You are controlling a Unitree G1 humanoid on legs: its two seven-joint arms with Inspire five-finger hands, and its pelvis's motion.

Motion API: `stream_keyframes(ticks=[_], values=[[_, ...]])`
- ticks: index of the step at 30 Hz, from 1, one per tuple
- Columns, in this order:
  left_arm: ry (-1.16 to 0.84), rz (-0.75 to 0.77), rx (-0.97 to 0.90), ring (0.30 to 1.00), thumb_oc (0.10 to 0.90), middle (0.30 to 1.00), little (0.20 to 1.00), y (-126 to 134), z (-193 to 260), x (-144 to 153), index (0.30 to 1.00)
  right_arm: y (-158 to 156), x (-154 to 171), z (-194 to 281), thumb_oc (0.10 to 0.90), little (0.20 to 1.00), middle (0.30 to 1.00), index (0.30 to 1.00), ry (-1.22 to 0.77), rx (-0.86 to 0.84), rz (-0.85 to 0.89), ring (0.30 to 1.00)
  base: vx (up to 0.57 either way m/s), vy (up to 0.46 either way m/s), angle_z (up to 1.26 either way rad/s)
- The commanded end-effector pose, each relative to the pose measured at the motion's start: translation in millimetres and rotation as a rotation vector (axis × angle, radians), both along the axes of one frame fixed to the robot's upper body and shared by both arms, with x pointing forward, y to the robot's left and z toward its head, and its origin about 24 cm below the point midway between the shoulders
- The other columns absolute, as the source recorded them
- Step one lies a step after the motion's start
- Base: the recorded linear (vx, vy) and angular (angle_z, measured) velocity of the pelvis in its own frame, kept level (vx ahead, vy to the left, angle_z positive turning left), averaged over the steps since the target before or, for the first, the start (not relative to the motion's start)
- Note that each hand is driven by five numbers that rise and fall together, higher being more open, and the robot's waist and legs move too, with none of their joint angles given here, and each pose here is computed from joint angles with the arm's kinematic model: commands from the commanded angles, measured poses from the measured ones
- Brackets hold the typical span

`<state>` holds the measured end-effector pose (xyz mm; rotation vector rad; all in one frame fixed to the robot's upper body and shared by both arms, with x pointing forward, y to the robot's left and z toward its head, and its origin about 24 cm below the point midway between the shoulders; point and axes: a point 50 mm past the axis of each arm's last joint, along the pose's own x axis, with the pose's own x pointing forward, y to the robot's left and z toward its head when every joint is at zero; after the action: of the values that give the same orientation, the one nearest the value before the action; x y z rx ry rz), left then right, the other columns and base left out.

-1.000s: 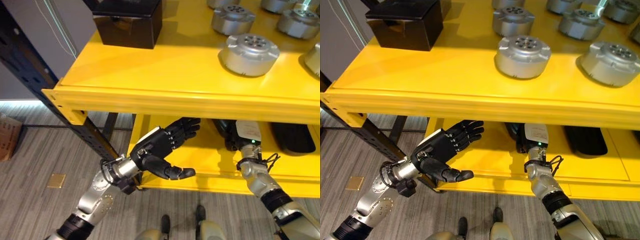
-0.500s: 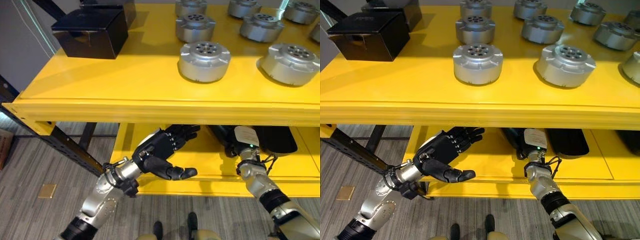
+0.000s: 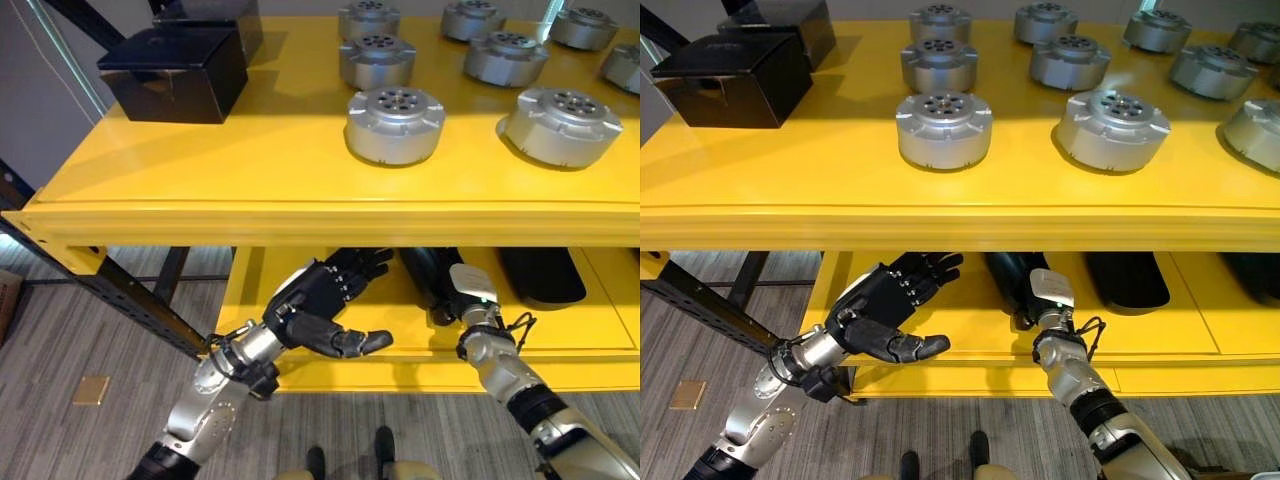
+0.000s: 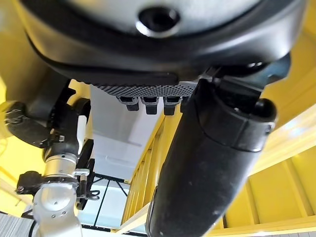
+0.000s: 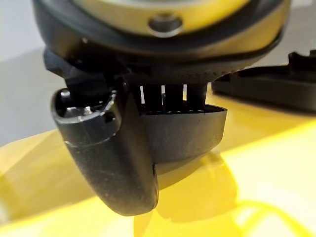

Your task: Move parts from the plastic box to the shelf.

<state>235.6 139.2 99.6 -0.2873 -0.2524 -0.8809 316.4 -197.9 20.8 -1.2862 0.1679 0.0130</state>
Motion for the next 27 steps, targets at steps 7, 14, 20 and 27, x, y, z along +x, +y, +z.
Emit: stream_keyframes(ticks=[7, 14, 20, 27], values=[[-0.173, -0.069, -0.098, 1.0, 0.9, 1.0, 1.0, -14.7, 30.9, 1.0, 1.0, 20.9, 13.0, 6.5, 0.4, 0.3, 0.3, 0.3, -0.016, 0.129, 0.003, 0.3, 0.01, -0.001, 0.0], [-0.165, -0.065, -0.094, 1.0, 0.9, 1.0, 1.0, -16.1, 32.0, 3.0, 1.0, 21.0, 17.9, 2.0, 0.4, 0.3, 0.3, 0.3, 0.02, 0.32, -0.112, 0.3, 0.0, 0.0, 0.0], [-0.158, -0.07, -0.093, 1.0, 0.9, 1.0, 1.0, -17.2, 31.0, 2.8, 1.0, 23.5, 16.9, -3.6, 0.4, 0.3, 0.3, 0.3, 0.015, 0.443, -0.187, 0.3, 0.02, 0.006, 0.04], [-0.153, -0.078, -0.092, 1.0, 0.9, 1.0, 1.0, -19.0, 30.2, 2.7, 1.0, 29.7, 19.4, -0.8, 0.9, 1.0, 1.0, 1.0, -0.025, 0.507, -0.185, 1.0, 0.01, 0.001, 0.04]])
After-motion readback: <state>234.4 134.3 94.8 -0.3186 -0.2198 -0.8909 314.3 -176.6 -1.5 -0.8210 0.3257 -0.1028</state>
